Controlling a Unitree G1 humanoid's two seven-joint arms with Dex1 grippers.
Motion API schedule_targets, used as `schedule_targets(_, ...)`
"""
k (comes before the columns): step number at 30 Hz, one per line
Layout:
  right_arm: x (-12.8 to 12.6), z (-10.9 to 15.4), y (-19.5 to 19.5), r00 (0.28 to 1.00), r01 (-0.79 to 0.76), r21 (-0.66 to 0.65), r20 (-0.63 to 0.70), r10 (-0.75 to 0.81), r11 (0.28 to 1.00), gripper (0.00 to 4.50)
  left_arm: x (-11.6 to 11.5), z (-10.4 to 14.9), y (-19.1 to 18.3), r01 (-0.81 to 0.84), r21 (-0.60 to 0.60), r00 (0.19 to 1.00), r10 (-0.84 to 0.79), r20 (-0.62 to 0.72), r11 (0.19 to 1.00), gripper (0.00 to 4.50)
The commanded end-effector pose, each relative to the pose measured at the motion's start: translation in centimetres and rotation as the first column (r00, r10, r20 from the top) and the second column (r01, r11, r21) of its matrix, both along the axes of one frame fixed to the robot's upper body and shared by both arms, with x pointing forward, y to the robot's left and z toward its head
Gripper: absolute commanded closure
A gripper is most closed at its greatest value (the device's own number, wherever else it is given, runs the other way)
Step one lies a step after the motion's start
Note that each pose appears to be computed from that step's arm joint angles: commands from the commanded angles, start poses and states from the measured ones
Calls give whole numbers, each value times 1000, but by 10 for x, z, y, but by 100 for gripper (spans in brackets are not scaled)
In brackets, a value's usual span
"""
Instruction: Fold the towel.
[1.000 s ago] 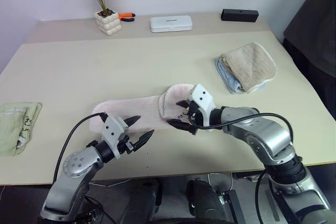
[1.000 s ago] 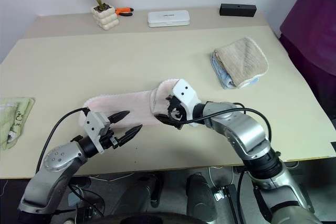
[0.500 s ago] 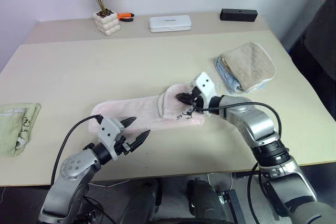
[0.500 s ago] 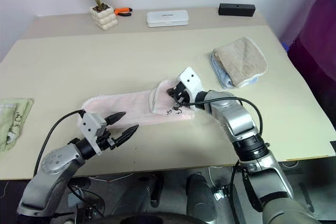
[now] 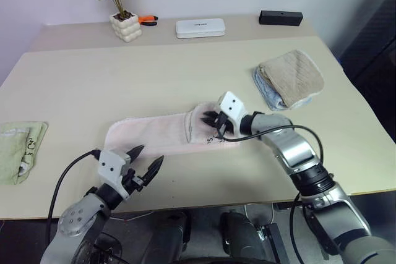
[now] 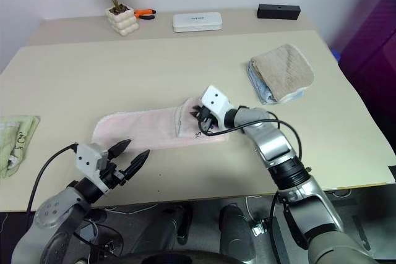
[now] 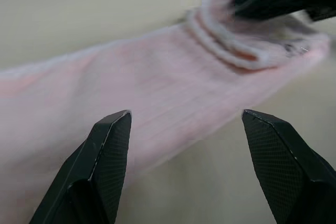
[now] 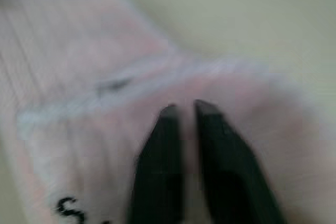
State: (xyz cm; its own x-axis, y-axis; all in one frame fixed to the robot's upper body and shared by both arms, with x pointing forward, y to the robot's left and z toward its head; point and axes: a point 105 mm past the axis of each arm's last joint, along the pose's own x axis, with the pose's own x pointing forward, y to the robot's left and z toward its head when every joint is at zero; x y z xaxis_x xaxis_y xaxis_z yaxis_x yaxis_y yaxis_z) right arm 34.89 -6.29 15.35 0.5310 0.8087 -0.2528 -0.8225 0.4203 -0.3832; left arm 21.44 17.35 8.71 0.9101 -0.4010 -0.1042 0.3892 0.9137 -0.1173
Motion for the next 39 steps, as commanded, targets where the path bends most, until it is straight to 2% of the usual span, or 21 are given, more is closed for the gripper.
schedule_targets(1,-14,33,13,983,-130,4,131,129,991,173,-8,5,10,-112,-141,993,106,-50,984,0)
schedule_targets(4,-22,36,21,967,-191,-25,169,193,981,17,-14,0,14,-190,-242,978,163,-127,951,0)
schedule_targets(5,-27,36,25,960,-219,-19,172,219,975,2,-15,-1,16,-234,-314,968,191,-162,920,0)
schedule_targets(8,-39,34,35,945,-280,-5,171,277,960,2,-15,-6,26,-375,-489,923,272,-271,788,0)
schedule_targets(12,-50,26,42,935,-322,1,154,318,947,2,-11,-13,44,-523,-587,852,356,-384,618,0)
schedule_targets(15,-54,22,43,934,-328,-1,149,325,945,2,-6,-12,47,-553,-614,833,362,-419,563,0)
schedule_targets(23,-55,16,44,937,-320,-11,145,318,947,2,-13,-2,41,-508,-600,861,331,-387,618,0)
schedule_targets(28,-55,14,40,943,-304,-17,138,303,953,2,-31,12,62,-536,-633,842,403,-358,558,0)
schedule_targets(34,-56,10,42,940,-313,-22,132,313,950,2,-20,12,71,-600,-548,799,471,-375,583,0)
schedule_targets(39,-56,10,46,938,-318,-21,138,318,948,2,-3,10,55,-603,-515,797,440,-413,609,0)
